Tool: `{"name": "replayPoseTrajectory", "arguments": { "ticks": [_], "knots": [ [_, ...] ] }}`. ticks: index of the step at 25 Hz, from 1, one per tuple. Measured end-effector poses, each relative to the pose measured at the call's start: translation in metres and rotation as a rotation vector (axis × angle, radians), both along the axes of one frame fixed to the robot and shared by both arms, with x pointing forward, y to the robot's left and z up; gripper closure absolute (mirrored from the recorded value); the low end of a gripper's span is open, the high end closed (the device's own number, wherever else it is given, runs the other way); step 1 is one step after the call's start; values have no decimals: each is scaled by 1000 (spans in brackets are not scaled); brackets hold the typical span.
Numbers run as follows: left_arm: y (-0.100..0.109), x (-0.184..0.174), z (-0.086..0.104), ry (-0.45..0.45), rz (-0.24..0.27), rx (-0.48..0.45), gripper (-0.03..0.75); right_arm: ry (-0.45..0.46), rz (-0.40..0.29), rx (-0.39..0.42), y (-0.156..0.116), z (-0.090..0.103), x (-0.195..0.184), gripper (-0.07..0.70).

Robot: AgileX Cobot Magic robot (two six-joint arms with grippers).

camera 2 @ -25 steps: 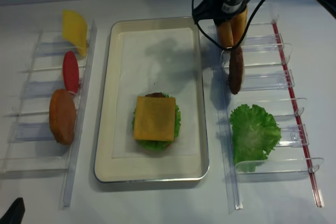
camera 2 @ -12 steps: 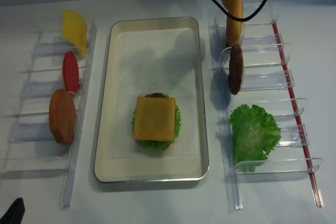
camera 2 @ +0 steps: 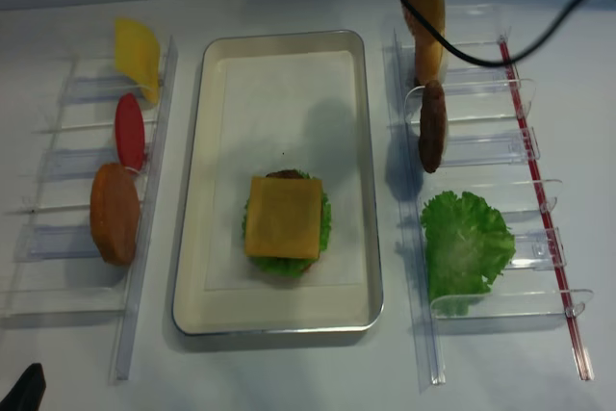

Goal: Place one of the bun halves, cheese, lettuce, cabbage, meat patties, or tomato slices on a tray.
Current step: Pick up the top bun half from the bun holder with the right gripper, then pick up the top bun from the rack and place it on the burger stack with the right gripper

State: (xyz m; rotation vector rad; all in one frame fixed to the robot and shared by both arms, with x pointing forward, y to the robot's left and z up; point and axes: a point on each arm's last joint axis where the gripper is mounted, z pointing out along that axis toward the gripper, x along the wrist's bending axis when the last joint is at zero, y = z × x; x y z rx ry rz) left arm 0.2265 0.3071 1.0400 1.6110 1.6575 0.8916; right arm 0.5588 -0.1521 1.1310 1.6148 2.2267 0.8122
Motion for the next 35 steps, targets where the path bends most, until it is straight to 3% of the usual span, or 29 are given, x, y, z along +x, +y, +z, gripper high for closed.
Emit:
{"name": "replayPoseTrajectory", "arguments": {
  "ticks": [5, 11, 15, 24, 32, 35],
  "knots": [
    [0, 0, 0, 0, 0, 0, 133, -58, 28, 145, -6, -3, -35, 381],
    [0, 0, 0, 0, 0, 0, 133, -67, 36, 331, -11, -28, -74, 383],
    [0, 0, 0, 0, 0, 0, 133, -8, 50, 426, -7, -47, -86, 383],
    [0, 0, 0, 0, 0, 0, 133, 77, 171, 711, 18, -60, -82, 387],
    [0, 0, 0, 0, 0, 0, 133, 287, 200, 830, 38, -99, -66, 387],
    [0, 0, 0, 0, 0, 0, 133, 316, 222, 893, 43, -106, -62, 388]
  ]
}}
